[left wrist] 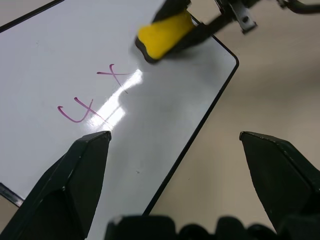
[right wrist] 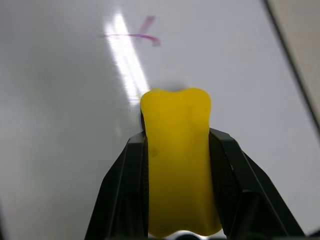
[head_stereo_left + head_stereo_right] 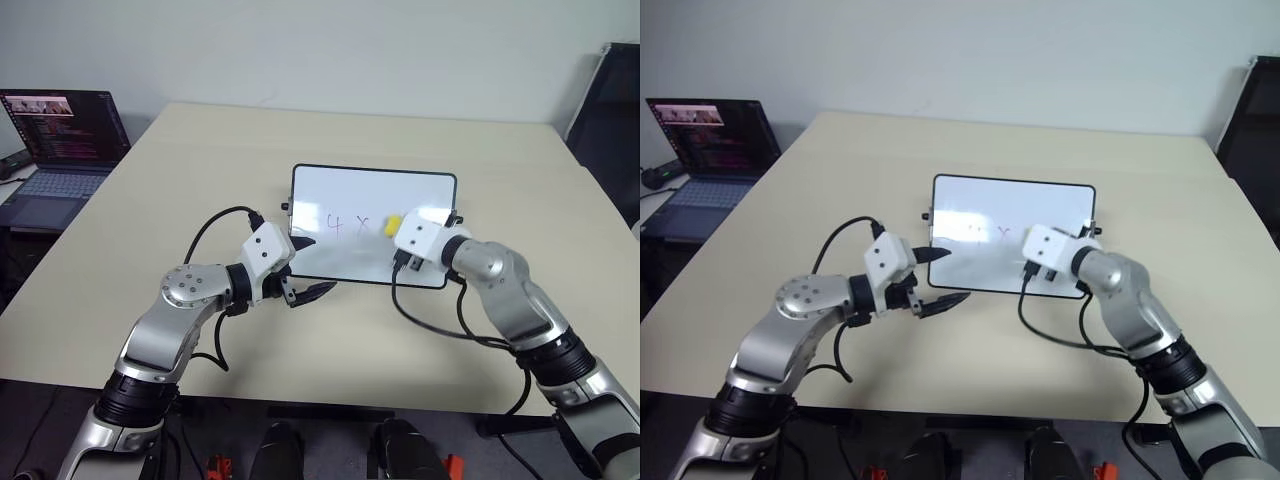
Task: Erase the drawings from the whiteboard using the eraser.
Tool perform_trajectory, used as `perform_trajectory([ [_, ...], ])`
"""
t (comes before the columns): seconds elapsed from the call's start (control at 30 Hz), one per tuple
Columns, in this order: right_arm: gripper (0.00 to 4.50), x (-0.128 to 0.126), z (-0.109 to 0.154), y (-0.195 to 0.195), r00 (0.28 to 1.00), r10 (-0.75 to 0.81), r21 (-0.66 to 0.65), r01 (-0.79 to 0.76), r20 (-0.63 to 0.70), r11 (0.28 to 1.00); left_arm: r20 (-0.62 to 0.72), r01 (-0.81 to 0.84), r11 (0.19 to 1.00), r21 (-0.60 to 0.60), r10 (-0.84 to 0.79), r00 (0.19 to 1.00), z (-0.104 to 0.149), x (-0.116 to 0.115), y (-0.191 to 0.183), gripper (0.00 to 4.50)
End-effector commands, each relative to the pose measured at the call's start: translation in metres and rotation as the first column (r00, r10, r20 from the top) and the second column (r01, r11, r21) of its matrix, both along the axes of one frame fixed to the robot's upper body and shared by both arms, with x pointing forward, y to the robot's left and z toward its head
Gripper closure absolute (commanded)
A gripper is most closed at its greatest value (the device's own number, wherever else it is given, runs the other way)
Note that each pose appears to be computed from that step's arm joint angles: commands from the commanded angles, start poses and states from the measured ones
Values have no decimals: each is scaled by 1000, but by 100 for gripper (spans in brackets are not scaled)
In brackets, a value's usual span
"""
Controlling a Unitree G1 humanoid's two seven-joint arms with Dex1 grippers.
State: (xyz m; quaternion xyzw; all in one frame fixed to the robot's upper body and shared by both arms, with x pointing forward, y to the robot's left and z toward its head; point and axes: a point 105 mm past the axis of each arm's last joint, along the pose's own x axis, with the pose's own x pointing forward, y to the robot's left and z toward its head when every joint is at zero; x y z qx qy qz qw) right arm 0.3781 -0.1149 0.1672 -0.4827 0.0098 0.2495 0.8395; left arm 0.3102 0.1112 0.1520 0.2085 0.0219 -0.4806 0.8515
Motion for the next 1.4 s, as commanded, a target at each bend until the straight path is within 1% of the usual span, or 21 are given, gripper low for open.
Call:
perform_trajectory([
  [0.03, 320, 4, -2, -17, 998, -61, -8, 61, 0, 998, 37, -4, 1000, -18, 5, 999, 9, 0, 3, 0],
  [0.07, 320, 2, -4, -17, 998, -62, 0, 62, -14, 998, 36, -13, 1000, -20, 13, 999, 9, 0, 4, 0],
  [0.2, 320, -6, -7, -14, 996, -49, 126, 58, -74, 990, 28, -65, 996, -57, 67, 997, 11, 2, 16, 0],
  [0.27, 320, -13, 0, -12, 995, -34, 264, 57, -90, 963, 22, -129, 985, -114, 133, 991, 15, 5, 31, 0],
  [0.33, 320, -23, 12, -9, 995, 10, 405, 30, -95, 914, -1, -189, 964, -186, 192, 981, 19, 6, 47, 0],
  [0.37, 320, -28, 17, -9, 996, 27, 444, 16, -90, 896, -7, -207, 956, -209, 211, 978, 20, 6, 53, 0],
  [0.47, 320, -44, 22, -7, 993, 86, 498, -36, -78, 866, -16, -235, 936, -261, 239, 971, 22, 4, 62, 0],
  [0.57, 320, -60, 20, -4, 988, 136, 539, -78, -69, 838, -15, -255, 925, -283, 261, 965, 22, 4, 68, 0],
  [0.77, 320, -90, 6, 4, 976, 212, 618, -136, -51, 775, -8, -255, 915, -312, 266, 964, 22, 2, 73, 0],
  [0.97, 320, -99, 2, 8, 979, 199, 728, -106, -43, 678, 5, -236, 904, -355, 255, 967, 28, 5, 73, 0],
  [1.07, 320, -100, 1, 11, 980, 193, 759, -98, -36, 643, 13, -227, 898, -377, 250, 968, 32, 7, 72, 0],
  [1.2, 320, -98, -2, 17, 980, 193, 765, -97, -37, 636, 19, -222, 897, -381, 248, 969, 34, 10, 69, 0],
  [1.27, 320, -97, -6, 20, 979, 201, 741, -106, -40, 663, 21, -216, 901, -377, 242, 970, 34, 11, 68, 0],
  [1.33, 320, -97, -11, 25, 975, 216, 687, -123, -51, 716, 20, -214, 902, -375, 239, 971, 33, 11, 67, 0],
  [1.4, 320, -93, -11, 28, 976, 210, 649, -128, -50, 750, 17, -214, 905, -368, 237, 971, 31, 10, 66, 0],
])
